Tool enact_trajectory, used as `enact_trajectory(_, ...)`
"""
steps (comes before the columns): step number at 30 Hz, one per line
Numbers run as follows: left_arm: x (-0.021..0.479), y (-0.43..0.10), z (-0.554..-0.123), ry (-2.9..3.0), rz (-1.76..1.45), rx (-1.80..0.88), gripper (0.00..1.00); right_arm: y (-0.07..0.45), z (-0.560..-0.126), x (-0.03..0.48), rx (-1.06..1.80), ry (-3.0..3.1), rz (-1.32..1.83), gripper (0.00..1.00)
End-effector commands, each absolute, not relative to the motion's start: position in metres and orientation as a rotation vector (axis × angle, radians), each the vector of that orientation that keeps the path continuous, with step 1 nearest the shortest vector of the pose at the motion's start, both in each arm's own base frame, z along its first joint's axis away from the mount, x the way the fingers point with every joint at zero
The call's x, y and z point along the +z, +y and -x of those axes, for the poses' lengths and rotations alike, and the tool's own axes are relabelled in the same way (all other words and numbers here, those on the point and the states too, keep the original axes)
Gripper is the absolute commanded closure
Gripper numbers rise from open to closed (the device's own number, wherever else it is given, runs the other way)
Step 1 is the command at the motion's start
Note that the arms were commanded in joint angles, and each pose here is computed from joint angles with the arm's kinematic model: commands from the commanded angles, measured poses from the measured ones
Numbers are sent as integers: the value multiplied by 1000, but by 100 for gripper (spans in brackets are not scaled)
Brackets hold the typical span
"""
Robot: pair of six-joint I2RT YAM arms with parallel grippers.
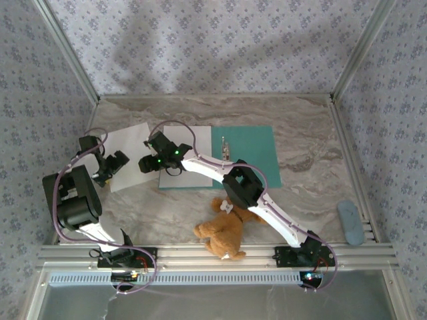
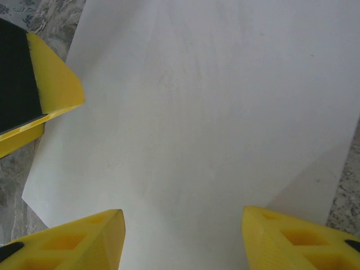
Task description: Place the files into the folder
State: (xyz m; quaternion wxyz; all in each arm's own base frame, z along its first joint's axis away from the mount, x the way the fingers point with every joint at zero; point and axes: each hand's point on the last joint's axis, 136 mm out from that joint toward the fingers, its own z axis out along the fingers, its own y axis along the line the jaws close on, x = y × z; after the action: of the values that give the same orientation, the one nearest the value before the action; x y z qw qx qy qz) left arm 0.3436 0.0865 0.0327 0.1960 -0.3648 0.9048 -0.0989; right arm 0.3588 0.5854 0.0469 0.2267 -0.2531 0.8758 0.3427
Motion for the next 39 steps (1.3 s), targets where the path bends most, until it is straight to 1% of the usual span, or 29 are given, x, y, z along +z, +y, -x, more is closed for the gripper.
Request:
enact_trajectory(1,27,60,-339,2565,1007,-438,1,577,-331,20,933,2549,722,41)
enact_trajectory(8,25,55,-342,2551,1008,-484,1,575,-331,20,933,2552,717,41)
enact_trajectory(20,30,56,-341,2543,1022,-472,5,574,-330,25,960,2557,700,41)
enact_trajectory(33,38,55,-342,2536,1016,-474,4,570,-329,27,966,2569,681,41)
enact_trajectory(39,39,51,-345,2528,1016,-517,4,569,-330,28,982,2567,668,41)
